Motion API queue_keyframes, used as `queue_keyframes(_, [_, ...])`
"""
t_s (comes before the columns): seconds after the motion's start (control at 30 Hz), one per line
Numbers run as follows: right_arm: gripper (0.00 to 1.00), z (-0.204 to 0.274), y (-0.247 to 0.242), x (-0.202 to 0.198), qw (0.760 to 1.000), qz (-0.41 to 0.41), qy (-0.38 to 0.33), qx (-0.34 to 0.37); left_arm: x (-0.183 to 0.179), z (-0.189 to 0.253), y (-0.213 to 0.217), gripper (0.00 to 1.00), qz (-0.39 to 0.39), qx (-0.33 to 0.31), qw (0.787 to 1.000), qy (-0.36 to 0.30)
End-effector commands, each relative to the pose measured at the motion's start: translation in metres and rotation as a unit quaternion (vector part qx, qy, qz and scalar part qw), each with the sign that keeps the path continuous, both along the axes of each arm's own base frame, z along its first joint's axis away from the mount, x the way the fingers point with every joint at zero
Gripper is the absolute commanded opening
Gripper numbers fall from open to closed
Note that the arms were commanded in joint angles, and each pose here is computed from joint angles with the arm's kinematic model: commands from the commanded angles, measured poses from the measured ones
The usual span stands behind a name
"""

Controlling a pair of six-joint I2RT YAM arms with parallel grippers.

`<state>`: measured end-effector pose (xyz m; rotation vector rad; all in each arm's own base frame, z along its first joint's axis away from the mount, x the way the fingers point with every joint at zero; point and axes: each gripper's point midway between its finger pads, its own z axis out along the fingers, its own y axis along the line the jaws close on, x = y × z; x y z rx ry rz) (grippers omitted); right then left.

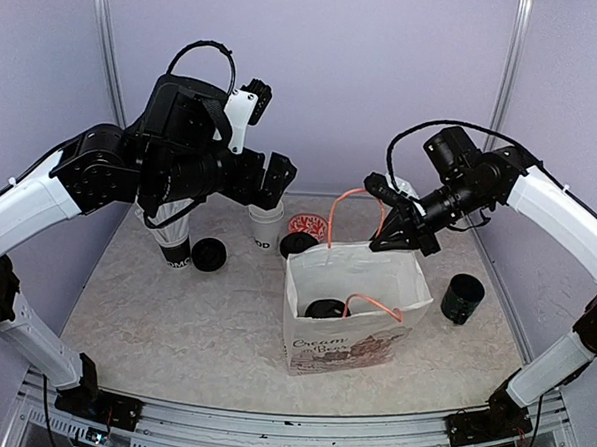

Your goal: Pack the takeout coffee

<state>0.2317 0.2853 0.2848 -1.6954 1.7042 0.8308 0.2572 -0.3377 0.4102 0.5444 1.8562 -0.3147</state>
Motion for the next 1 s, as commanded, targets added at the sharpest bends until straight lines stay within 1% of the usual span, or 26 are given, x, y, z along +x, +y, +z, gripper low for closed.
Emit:
queue_keyframes(0.0, [0.00, 0.034, 0.002, -0.002, 0.999, -0.005, -0.040, 0.036, 0.008, -0.001, -0.002, 0.99, -0.002, -0.002, 1.000, -0.007])
queue_keyframes(0.23, [0.00, 0.025, -0.005, -0.016, 0.999, 0.002, -0.026, 0.033, 0.013, -0.001, -0.005, 0.99, -0.006, -0.006, 1.000, -0.011])
queue_keyframes(0.27, [0.01, 0.025, -0.006, -0.021, 0.999, 0.008, -0.024, 0.035, 0.014, -0.001, -0.006, 0.99, -0.008, -0.004, 1.000, -0.011])
queue_keyframes(0.37, [0.19, 0.027, -0.007, -0.034, 0.999, 0.025, -0.008, 0.043, 0.016, -0.002, -0.008, 0.99, -0.009, 0.001, 1.000, -0.013])
queue_keyframes(0.5, [0.30, 0.021, -0.009, -0.052, 0.998, 0.043, 0.015, 0.039, 0.020, -0.003, -0.010, 0.99, -0.004, 0.011, 1.000, -0.018])
queue_keyframes(0.57, [0.33, 0.017, -0.008, -0.061, 0.998, 0.052, 0.018, 0.034, 0.022, -0.002, -0.010, 0.99, -0.002, 0.011, 1.000, -0.019])
queue_keyframes(0.67, [0.35, 0.013, -0.007, -0.077, 0.997, 0.069, 0.021, 0.028, 0.026, -0.002, -0.011, 0.99, 0.000, 0.013, 1.000, -0.021])
queue_keyframes(0.77, [0.35, 0.015, -0.006, -0.088, 0.996, 0.083, 0.024, 0.030, 0.030, -0.003, -0.014, 0.99, 0.000, 0.015, 1.000, -0.022])
queue_keyframes(0.9, [0.35, 0.022, -0.004, -0.104, 0.993, 0.107, 0.034, 0.035, 0.022, -0.013, -0.034, 0.99, -0.053, 0.019, 0.998, -0.010])
queue_keyframes(0.97, [0.35, 0.022, -0.003, -0.108, 0.992, 0.113, 0.034, 0.034, 0.011, -0.025, -0.045, 0.99, -0.093, 0.036, 0.995, -0.007])
